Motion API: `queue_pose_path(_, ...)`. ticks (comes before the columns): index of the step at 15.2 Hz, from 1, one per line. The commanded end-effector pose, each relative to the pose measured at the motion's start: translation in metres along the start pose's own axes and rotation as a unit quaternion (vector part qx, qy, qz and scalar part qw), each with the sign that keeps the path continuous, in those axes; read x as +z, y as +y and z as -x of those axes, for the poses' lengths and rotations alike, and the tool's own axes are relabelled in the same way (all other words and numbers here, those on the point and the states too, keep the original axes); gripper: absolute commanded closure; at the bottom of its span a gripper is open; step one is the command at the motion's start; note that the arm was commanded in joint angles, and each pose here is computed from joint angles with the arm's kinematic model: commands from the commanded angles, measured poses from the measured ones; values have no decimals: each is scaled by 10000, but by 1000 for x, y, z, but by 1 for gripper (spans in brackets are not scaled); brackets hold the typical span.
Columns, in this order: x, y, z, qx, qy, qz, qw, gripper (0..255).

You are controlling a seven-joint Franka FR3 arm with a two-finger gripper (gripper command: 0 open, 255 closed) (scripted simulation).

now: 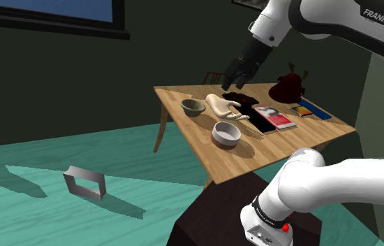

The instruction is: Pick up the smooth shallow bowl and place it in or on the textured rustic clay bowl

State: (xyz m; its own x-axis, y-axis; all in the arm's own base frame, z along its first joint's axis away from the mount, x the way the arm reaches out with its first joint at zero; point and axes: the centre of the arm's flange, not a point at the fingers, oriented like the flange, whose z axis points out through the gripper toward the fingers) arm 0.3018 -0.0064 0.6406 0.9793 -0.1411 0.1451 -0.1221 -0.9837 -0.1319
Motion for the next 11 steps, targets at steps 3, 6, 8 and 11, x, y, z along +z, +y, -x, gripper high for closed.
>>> queue_pose_path(3,21,16,-2,-4,-13,20,10000,0)
queue_pose_path(6,51,40,-6,-9,-31,49,10000,0)
queue_pose_path(8,72,56,-8,-12,-44,68,10000,0)
queue_pose_path(11,102,80,-11,-18,-63,98,9999,0)
